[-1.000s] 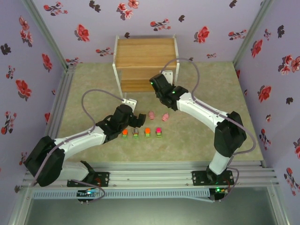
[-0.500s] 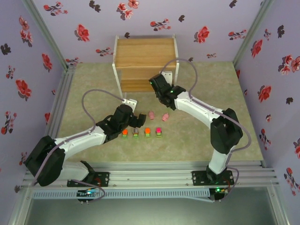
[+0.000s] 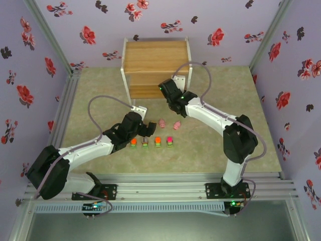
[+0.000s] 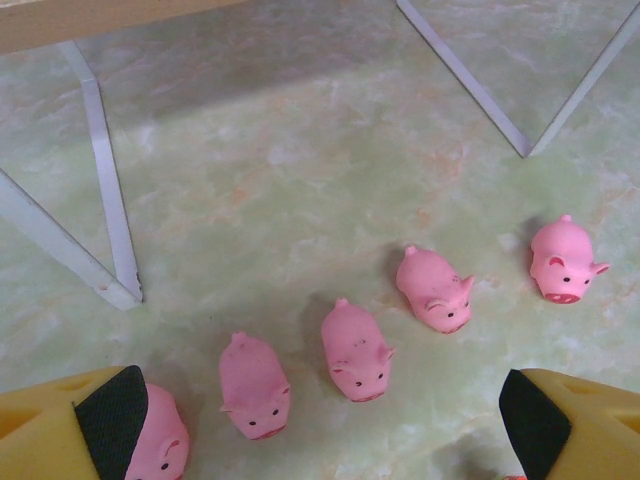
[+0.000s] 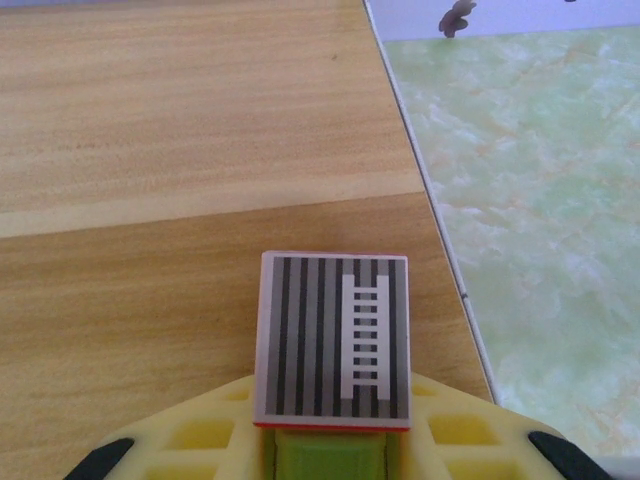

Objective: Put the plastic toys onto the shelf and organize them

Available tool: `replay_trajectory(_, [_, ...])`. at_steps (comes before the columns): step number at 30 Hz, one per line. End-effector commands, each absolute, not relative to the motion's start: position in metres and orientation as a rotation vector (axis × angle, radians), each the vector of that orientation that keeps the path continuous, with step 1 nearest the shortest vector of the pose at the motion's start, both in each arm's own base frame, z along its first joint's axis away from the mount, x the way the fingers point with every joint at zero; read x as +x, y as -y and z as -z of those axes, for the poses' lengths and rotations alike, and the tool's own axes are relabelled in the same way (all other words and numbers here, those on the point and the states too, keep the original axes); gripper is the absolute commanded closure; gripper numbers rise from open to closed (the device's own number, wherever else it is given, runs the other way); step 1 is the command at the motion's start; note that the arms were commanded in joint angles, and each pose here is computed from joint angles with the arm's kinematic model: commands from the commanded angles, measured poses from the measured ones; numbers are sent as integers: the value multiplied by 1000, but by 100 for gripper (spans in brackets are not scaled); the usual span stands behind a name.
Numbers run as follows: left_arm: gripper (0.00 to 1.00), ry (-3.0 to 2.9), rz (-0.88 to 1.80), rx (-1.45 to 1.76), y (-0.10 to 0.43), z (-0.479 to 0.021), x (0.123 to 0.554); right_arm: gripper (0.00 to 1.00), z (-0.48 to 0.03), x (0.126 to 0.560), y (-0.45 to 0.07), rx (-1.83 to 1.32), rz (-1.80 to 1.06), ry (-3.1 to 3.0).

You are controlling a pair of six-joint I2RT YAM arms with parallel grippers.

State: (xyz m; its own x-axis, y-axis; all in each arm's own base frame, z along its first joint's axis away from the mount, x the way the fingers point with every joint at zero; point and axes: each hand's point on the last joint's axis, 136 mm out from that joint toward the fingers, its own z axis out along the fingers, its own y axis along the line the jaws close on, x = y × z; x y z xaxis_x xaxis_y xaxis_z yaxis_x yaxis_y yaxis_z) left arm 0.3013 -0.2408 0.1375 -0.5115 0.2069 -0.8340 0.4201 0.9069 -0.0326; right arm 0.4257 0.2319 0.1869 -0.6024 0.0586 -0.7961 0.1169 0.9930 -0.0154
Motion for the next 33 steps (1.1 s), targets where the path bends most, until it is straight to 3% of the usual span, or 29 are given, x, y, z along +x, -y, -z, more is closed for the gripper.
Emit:
replay_trajectory(1, [5,-2081,310,461,249,-152,305,100,-194,435,-225,204,116,-2174])
replay_trajectory(11, [5,-2079,310,461,249,-152,305,100,-196,440,-220,259,155,-2155])
replay_trajectory(19, [5,-2074,312,460,248,-154,304,88,-194,437,-218,258,167,-2162])
replay_trajectory(33, [6,-2073,312,461,248,-155,304,88,-183,434,-215,249,201,-2194])
